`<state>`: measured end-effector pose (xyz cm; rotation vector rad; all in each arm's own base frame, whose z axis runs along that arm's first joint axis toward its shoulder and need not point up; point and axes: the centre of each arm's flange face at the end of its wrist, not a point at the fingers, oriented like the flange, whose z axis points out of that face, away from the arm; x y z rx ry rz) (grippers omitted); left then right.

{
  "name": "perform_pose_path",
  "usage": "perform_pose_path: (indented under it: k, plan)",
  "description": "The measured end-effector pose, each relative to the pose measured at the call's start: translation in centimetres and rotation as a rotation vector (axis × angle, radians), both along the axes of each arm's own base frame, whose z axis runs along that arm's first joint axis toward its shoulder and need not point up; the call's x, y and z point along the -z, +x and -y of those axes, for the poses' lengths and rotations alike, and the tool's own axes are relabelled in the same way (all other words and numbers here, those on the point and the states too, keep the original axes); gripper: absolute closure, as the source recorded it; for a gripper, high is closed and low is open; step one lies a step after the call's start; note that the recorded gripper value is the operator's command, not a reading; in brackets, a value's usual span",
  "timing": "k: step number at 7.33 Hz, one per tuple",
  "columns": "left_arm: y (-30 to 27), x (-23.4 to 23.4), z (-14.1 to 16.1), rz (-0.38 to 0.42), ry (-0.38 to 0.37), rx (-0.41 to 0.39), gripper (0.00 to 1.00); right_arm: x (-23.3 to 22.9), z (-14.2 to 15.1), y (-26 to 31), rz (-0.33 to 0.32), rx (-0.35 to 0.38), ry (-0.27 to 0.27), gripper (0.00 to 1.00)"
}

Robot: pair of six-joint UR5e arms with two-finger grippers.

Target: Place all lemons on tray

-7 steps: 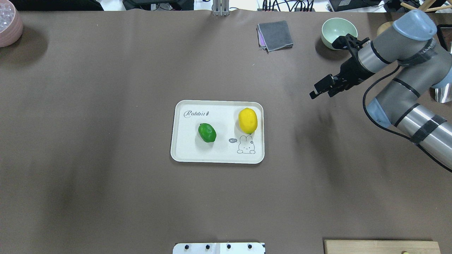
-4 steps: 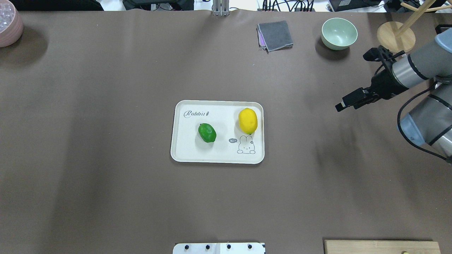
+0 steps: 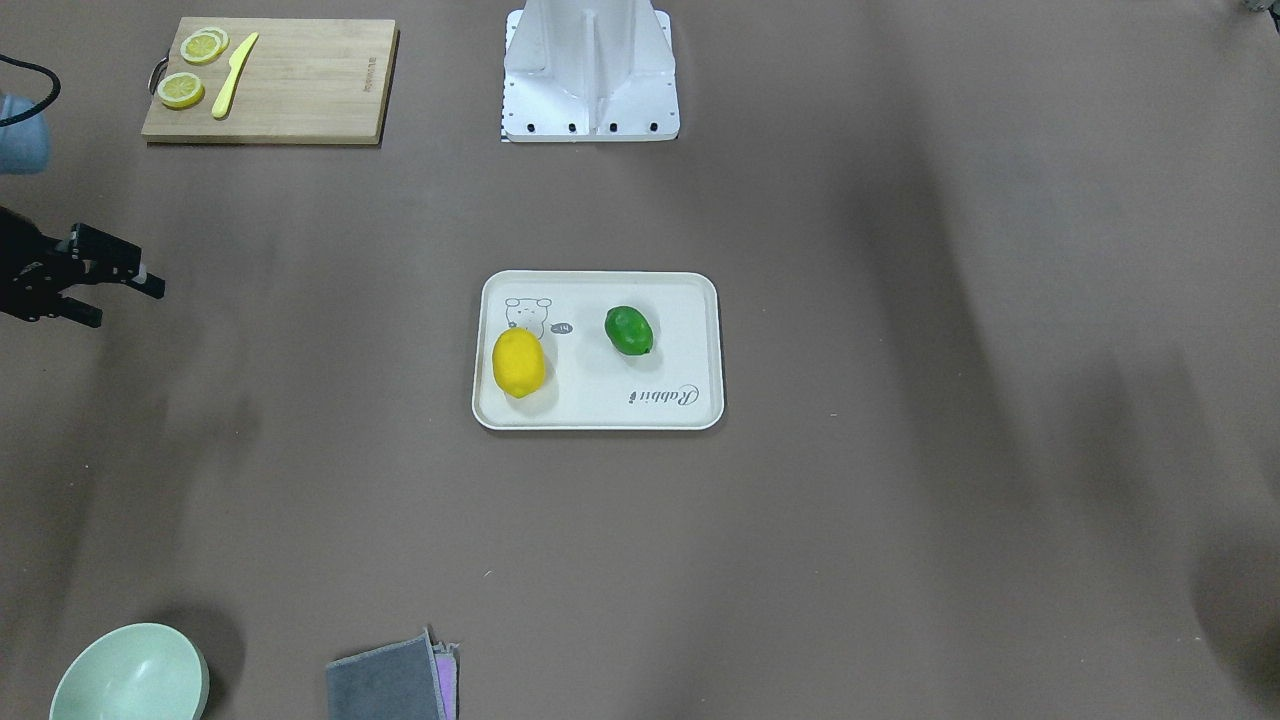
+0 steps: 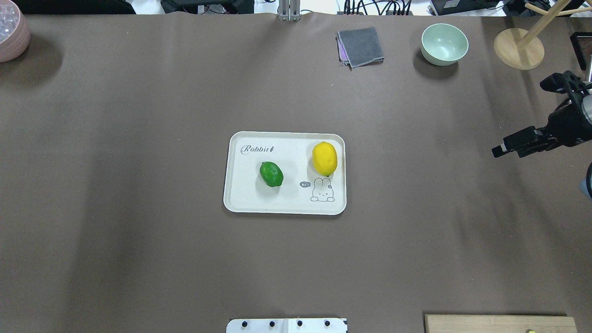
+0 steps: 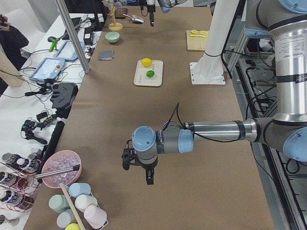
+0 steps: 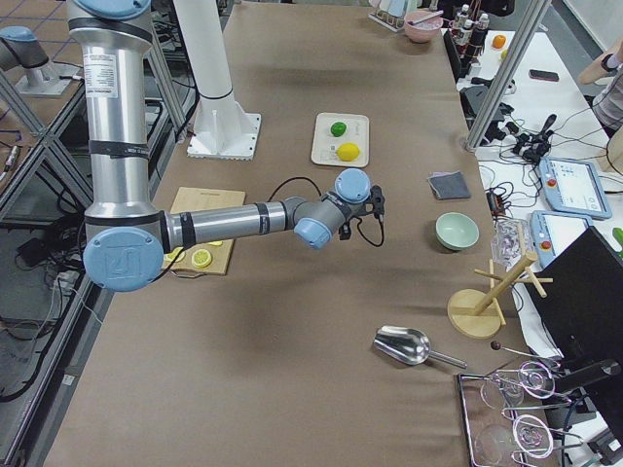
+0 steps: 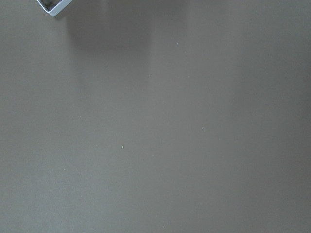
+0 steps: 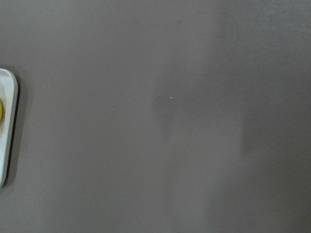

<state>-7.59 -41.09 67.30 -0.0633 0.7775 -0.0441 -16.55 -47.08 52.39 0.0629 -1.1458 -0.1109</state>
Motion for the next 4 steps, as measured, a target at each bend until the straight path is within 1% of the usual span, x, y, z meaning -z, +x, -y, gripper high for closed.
perform_pose_path:
  k: [1, 2, 3, 4]
  plan:
    - [0.0, 0.9, -0.1, -0.003, -0.002, 0.0, 0.01, -0.9, 0.5, 1.8, -0.049, -0.053, -0.034, 0.01]
    - [0.0, 1.4, -0.1, -0.006, 0.001, 0.001, 0.01, -1.6, 1.2, 3.3, -0.122, -0.096, -0.056, 0.01]
    - [0.1, 1.6, -0.1, -0.008, 0.003, -0.001, 0.02, -2.9, 1.9, 5.0, -0.211, -0.113, -0.069, 0.02]
    - [0.1, 1.6, -0.1, -0.009, 0.004, -0.004, 0.02, -4.4, 2.4, 7.6, -0.287, -0.108, -0.088, 0.05]
